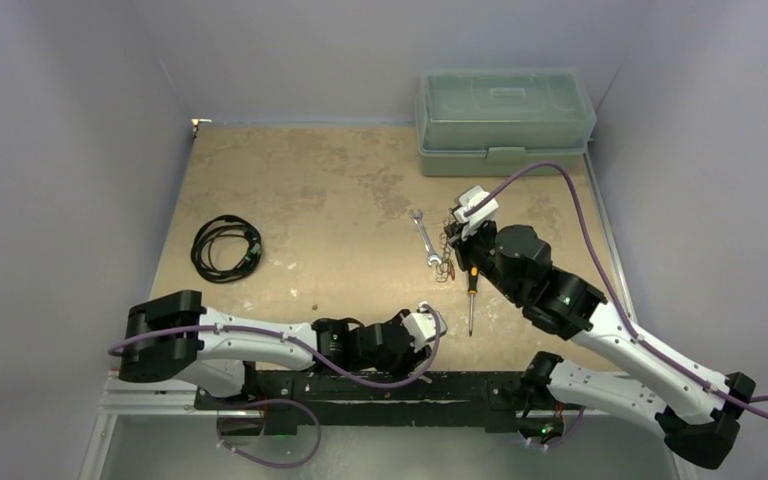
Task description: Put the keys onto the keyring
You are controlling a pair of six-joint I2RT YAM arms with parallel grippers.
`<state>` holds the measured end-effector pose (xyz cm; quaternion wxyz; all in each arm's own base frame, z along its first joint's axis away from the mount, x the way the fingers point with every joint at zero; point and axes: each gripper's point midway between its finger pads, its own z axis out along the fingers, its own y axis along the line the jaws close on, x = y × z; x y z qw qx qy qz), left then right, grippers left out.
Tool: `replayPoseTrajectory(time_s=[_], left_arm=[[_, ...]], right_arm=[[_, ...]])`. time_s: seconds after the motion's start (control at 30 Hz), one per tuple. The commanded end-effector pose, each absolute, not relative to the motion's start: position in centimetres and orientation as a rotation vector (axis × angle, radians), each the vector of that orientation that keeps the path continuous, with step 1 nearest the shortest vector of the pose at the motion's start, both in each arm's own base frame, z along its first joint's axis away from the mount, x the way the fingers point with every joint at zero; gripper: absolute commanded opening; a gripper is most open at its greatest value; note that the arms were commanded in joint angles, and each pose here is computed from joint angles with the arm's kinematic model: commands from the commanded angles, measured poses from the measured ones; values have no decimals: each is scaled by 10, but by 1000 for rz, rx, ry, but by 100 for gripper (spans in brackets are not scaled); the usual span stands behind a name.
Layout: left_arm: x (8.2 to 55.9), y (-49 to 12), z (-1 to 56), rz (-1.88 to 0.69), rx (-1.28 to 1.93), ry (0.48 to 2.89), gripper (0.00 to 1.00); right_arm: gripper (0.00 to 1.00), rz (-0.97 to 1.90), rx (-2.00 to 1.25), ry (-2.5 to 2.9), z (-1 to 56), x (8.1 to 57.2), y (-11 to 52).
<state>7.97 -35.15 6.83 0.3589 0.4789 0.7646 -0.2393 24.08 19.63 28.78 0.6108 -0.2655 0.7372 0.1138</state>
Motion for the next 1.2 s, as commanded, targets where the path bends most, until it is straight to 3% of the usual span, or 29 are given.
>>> replayPoseTrajectory(time_s=[0.0, 0.1, 0.37, 0.7, 1.17], left_arm=[[81, -369, 88, -677, 941, 2099, 49], [78, -371, 71, -610, 854, 2200, 39], [77, -372, 47, -318, 824, 2258, 37], [68, -378, 40, -304, 848, 2261, 24], [60, -379, 25, -277, 870, 2287, 23]], right_arm=[[0, 297, -535, 1656, 308, 244, 194], [0, 295, -519, 1652, 310, 244, 191], [0, 286, -504, 1654, 311, 246, 189], [0, 301, -519, 1660, 307, 246, 193], [0, 315, -536, 1668, 305, 246, 197]])
